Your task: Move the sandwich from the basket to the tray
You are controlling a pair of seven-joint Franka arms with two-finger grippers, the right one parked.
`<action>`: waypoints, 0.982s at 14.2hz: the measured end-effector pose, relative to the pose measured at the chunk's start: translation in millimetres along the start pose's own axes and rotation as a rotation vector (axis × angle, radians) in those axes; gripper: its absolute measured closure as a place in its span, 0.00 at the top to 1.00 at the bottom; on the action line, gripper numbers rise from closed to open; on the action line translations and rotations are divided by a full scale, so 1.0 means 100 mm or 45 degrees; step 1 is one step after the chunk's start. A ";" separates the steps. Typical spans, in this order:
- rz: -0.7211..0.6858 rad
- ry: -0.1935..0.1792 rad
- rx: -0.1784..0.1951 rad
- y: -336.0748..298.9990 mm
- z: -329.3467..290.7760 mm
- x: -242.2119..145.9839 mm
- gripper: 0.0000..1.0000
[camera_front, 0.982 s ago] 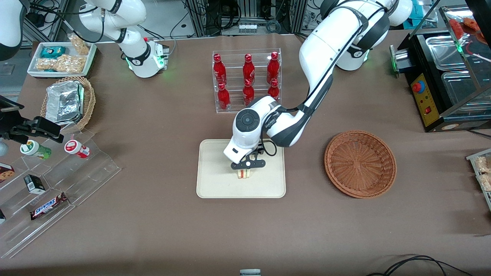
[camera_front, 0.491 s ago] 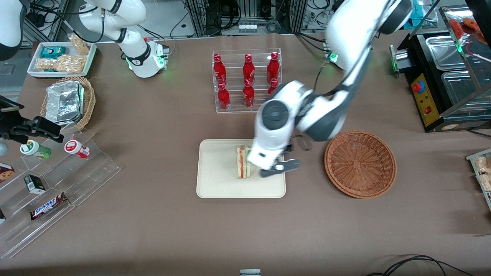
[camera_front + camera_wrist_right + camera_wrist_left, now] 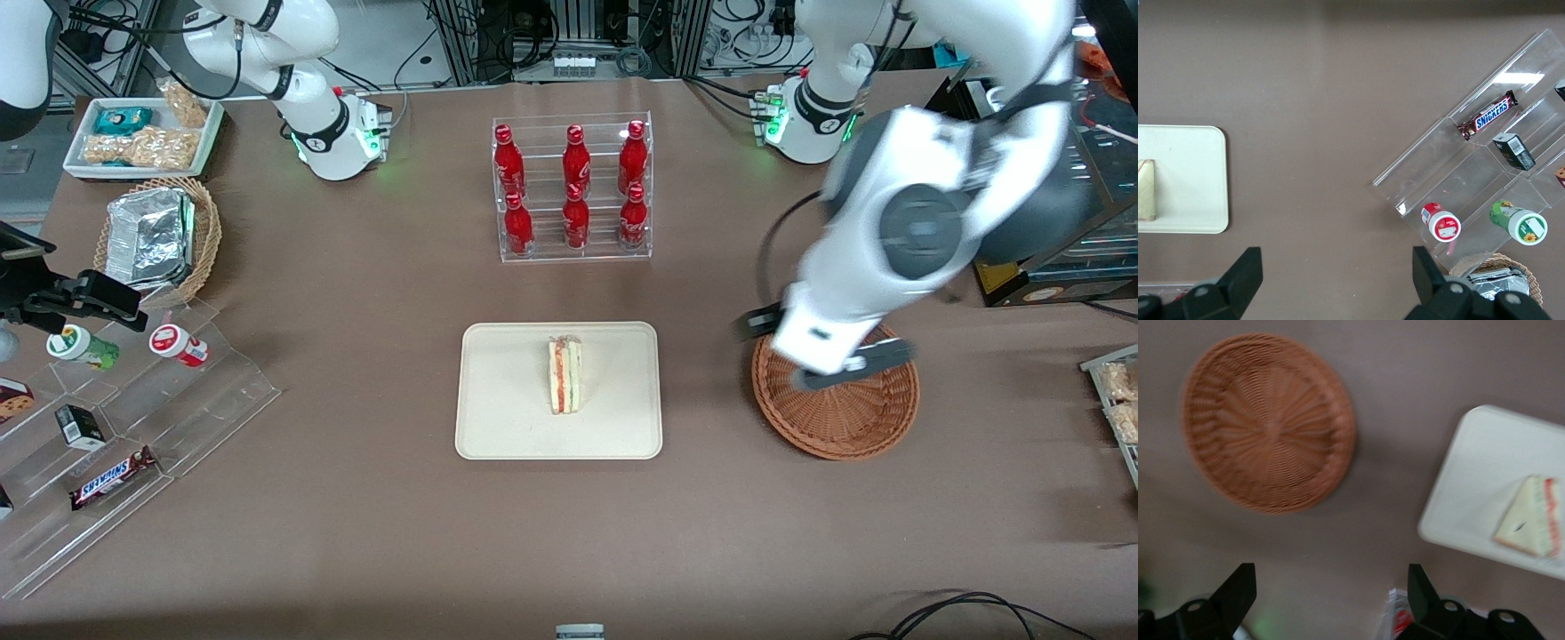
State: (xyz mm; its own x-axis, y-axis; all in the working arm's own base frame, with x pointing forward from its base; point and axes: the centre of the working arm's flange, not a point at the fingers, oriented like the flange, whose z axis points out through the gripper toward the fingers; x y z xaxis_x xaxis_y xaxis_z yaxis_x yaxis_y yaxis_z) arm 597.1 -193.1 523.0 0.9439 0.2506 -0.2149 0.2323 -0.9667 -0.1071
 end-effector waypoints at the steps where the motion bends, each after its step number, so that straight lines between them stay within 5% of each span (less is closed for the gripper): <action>1: 0.017 -0.041 0.012 -0.35 -0.07 0.04 1.00; 4: -0.015 -0.120 0.010 -1.23 -0.21 0.12 1.00; 7: -0.086 -0.141 0.009 -1.71 -0.23 -0.03 1.00; 12: 0.057 -0.091 -0.002 -2.24 -0.44 -0.42 1.00; 14: 0.099 -0.048 0.054 -2.23 -0.54 -0.48 1.00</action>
State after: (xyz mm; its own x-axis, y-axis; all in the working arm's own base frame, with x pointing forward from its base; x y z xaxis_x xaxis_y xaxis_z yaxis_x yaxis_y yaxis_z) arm 512.3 7.4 610.0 0.9491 0.1774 -0.2602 0.1477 -0.9805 -0.1295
